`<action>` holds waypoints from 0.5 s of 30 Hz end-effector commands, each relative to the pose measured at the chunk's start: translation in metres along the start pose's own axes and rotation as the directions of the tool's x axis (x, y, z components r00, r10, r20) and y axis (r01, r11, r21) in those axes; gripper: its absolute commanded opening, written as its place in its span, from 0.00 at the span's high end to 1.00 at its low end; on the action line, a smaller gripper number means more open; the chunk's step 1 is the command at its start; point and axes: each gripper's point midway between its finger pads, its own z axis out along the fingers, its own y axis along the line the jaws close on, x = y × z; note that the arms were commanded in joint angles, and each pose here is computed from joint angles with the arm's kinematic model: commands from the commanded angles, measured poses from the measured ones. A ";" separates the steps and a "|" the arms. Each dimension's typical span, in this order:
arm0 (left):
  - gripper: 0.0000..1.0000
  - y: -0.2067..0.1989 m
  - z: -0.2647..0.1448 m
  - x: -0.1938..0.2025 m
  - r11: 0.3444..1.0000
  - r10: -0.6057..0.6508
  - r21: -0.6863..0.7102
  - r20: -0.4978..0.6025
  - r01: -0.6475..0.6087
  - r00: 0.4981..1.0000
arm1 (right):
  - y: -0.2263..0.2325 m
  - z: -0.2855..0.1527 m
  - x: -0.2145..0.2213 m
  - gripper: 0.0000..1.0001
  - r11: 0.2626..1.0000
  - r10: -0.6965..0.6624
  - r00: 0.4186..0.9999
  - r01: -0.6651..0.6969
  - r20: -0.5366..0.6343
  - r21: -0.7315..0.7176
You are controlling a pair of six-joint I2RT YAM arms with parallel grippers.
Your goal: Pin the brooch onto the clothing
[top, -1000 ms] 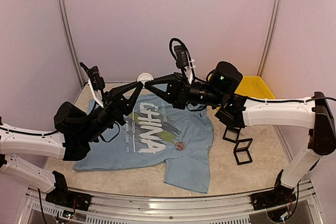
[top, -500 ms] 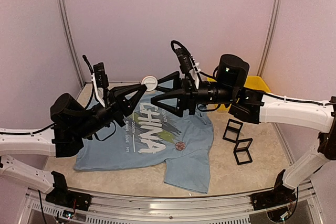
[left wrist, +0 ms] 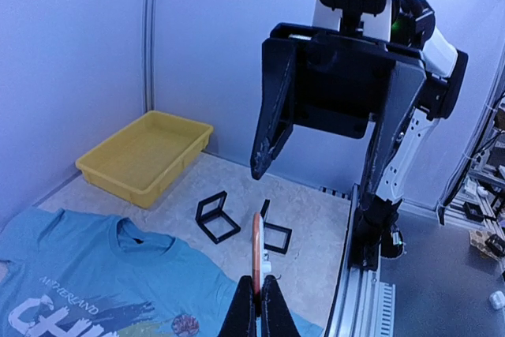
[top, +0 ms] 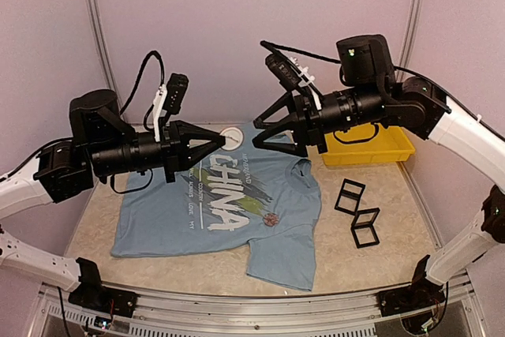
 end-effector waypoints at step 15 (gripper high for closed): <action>1.00 -0.006 0.014 0.050 0.998 0.036 0.055 -0.216 -0.024 0.976 | -0.010 0.040 0.055 0.82 0.991 0.096 0.977 -0.112 -0.192 -0.077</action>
